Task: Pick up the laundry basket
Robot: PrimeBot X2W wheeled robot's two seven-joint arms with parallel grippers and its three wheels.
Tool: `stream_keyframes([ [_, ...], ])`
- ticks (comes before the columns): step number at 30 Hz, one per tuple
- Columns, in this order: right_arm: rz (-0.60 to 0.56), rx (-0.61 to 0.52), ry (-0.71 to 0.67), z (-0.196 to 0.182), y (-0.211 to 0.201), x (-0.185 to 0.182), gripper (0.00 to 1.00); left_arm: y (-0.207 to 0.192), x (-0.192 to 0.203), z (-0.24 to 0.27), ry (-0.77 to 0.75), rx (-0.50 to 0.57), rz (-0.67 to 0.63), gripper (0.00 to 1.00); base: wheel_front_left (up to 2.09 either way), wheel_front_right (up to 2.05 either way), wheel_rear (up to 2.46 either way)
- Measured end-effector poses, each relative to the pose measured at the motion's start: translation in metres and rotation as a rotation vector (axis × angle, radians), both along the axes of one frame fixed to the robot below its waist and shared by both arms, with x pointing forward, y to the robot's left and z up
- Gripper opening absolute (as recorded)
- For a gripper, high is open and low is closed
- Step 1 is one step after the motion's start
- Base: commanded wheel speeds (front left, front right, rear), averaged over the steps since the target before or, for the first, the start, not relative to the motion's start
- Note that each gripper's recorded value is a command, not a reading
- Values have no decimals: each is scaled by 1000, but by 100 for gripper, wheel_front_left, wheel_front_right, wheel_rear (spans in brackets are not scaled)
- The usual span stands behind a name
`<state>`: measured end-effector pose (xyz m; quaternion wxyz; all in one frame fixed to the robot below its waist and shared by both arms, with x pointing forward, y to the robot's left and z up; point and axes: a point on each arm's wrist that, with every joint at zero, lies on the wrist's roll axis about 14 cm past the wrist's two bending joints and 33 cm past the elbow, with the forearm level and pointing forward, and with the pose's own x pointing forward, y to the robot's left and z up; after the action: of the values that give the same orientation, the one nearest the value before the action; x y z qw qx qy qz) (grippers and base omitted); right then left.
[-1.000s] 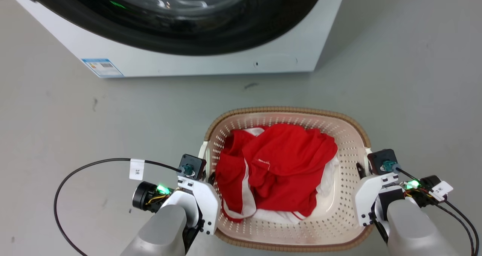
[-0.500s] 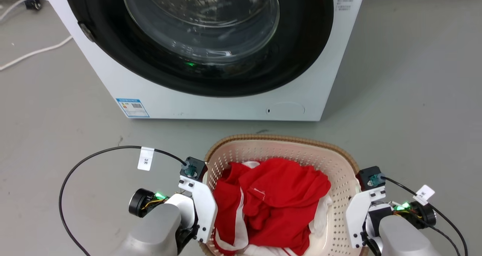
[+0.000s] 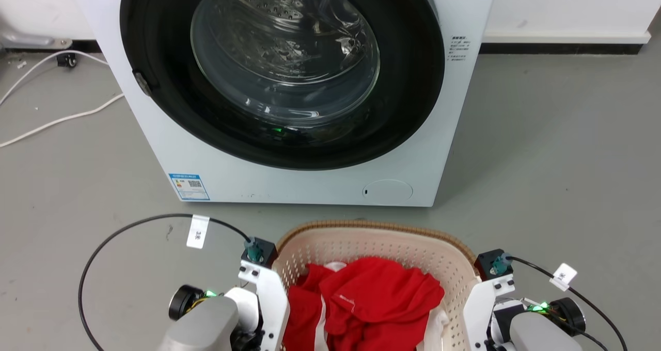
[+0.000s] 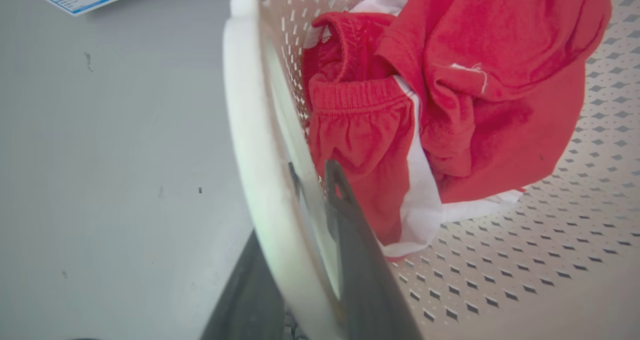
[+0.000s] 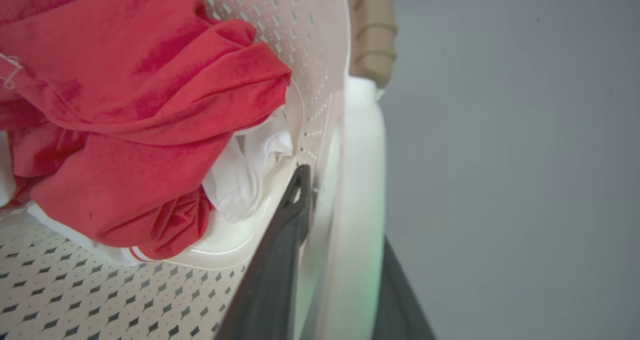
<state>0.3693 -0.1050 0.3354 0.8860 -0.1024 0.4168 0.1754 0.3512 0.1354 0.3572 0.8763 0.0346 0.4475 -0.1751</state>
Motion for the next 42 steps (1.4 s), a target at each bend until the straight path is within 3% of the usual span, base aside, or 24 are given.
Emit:
stream_keyframes([
  [16,23,-14,25,5,2,-13,0,1,-23,-6,48,-9,8,0,0,0,0],
  [42,7,2,59,-1,-1,-23,0,-1,-21,-7,52,-13,-2,0,0,0,0],
])
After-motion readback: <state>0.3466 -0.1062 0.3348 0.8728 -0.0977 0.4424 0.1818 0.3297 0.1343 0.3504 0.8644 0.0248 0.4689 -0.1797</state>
